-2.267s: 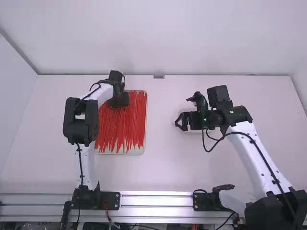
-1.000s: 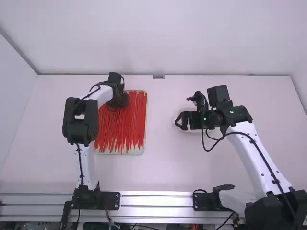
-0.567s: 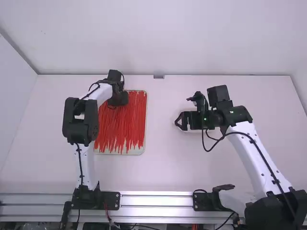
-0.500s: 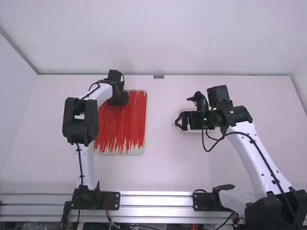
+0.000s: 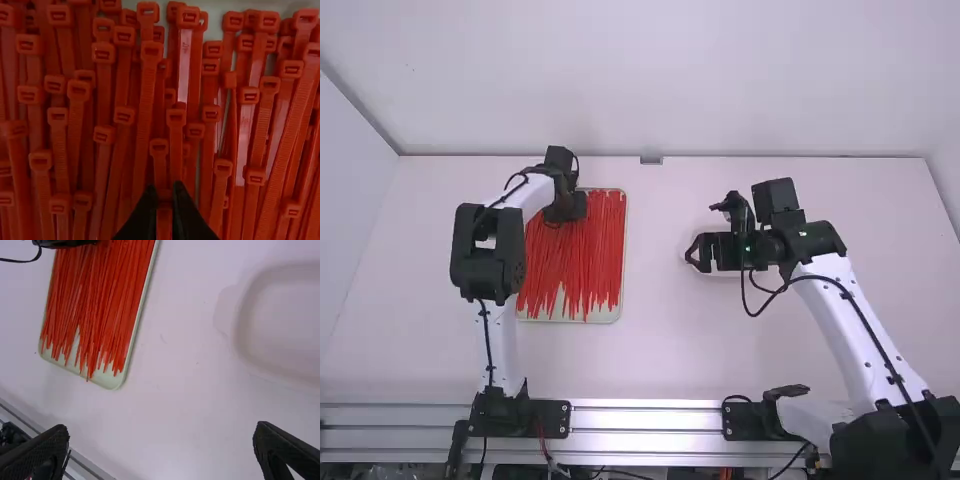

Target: Fasten the cable tie

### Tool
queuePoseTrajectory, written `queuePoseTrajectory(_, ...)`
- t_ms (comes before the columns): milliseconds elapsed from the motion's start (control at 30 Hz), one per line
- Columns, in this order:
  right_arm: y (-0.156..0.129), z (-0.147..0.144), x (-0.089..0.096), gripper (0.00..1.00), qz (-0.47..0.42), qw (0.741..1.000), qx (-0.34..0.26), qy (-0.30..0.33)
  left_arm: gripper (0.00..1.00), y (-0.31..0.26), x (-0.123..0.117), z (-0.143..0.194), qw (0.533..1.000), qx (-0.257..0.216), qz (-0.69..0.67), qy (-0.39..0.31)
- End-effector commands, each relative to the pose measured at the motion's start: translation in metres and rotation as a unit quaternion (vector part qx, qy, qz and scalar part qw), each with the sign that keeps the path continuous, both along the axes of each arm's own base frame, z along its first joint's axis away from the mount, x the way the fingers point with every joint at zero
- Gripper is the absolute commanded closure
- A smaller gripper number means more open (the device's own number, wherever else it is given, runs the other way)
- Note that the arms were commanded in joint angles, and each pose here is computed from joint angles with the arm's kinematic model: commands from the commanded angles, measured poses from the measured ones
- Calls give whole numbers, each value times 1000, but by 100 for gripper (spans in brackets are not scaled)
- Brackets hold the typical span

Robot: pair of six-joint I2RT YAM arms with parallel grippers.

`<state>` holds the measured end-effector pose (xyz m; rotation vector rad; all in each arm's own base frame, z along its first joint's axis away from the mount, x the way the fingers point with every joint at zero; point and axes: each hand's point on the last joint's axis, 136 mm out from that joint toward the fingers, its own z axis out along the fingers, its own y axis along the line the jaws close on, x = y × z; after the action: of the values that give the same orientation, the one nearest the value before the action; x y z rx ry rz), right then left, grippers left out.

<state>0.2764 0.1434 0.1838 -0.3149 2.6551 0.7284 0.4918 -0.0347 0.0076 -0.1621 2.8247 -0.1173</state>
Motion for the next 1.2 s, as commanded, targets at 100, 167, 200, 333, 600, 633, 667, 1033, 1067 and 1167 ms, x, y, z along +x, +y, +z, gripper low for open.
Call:
queuePoseTrajectory(100, 3, 13, 10, 2, 0, 1000, 8, -23, 98, 5, 35, 79, 997, -2, 13, -77)
queuePoseTrajectory(167, 3, 13, 11, 2, 0, 1000, 8, -25, 98, 4, 39, 101, 995, -3, 13, -94)
queuePoseTrajectory(200, 3, 14, 12, 2, -1, 1000, 8, -27, 98, 4, 43, 128, 993, -4, 12, -115)
queuePoseTrajectory(333, 4, 15, 14, 2, 0, 999, 10, -33, 98, 4, 43, 183, 988, -6, 13, -152)
queuePoseTrajectory(600, 5, 18, 19, 2, 1, 999, 12, -46, 98, 10, -7, 303, 972, -5, 32, -232)
queuePoseTrajectory(633, 5, 19, 20, 2, 1, 999, 13, -48, 98, 10, -15, 313, 970, -2, 33, -239)
queuePoseTrajectory(667, 5, 19, 21, 2, 1, 999, 13, -51, 98, 9, -28, 329, 967, 3, 33, -252)
queuePoseTrajectory(1033, 22, 38, 30, 2, 26, 994, 62, -89, 98, 5, -135, 388, 938, 39, 64, -339)
queuePoseTrajectory(1067, 25, 41, 31, 2, 32, 993, 71, -94, 98, 3, -146, 385, 935, 33, 66, -346)
queuePoseTrajectory(1167, 33, 50, 31, 2, 48, 989, 96, -105, 98, 1, -165, 371, 930, 15, 67, -362)
